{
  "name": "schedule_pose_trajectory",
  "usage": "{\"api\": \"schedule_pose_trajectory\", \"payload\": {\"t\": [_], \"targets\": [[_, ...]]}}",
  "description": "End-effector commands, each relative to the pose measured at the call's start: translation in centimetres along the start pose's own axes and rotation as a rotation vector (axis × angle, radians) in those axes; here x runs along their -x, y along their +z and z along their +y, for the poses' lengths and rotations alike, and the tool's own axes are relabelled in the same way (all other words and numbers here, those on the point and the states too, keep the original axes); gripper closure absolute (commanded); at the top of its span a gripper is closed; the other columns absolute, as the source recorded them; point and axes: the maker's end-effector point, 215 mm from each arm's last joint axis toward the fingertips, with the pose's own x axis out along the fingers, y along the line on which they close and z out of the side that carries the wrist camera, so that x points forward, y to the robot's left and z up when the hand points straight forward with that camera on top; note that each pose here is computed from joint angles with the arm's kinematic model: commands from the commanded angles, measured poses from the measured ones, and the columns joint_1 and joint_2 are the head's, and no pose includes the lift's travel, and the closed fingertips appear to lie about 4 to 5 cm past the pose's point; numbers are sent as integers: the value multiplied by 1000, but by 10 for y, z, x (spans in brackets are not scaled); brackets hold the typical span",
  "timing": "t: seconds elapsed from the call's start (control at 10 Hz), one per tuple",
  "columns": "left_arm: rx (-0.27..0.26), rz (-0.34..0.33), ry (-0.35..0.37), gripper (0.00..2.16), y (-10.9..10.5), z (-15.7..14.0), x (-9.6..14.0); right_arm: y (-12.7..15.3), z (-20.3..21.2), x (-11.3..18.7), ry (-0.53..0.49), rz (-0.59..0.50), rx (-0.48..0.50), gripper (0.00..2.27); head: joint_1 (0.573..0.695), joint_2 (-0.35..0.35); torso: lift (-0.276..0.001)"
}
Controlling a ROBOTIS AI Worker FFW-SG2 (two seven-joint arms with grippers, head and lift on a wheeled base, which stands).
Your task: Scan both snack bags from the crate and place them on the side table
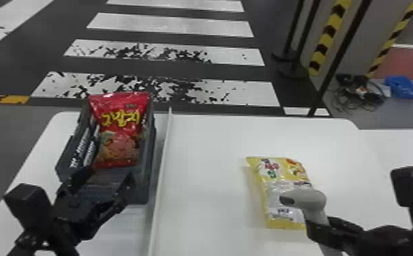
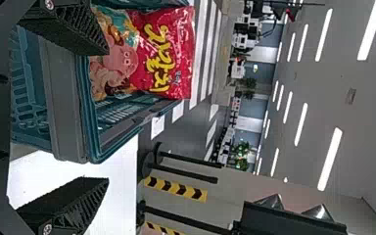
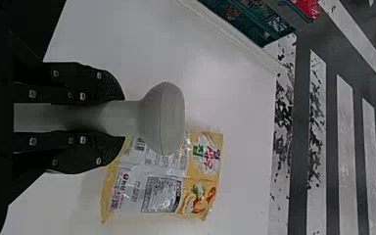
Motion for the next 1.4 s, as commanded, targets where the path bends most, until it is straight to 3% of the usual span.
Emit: {"api": "schedule_pose_trajectory", "payload": {"t": [0.0,0.7,1.3], "targets": [[1,-1,0,76,0,0,0,-9,5,-5,2,20,-17,2253,695,-63,-95],[6,6,-15,76,-4,-8,-3,-38,8,-37,-75,70,-162,2253,695,-63,-95],[9,14,-16,76,-9,-9,-4,-56,-2,-61,-105,130,-195,2253,695,-65,-95]]}}
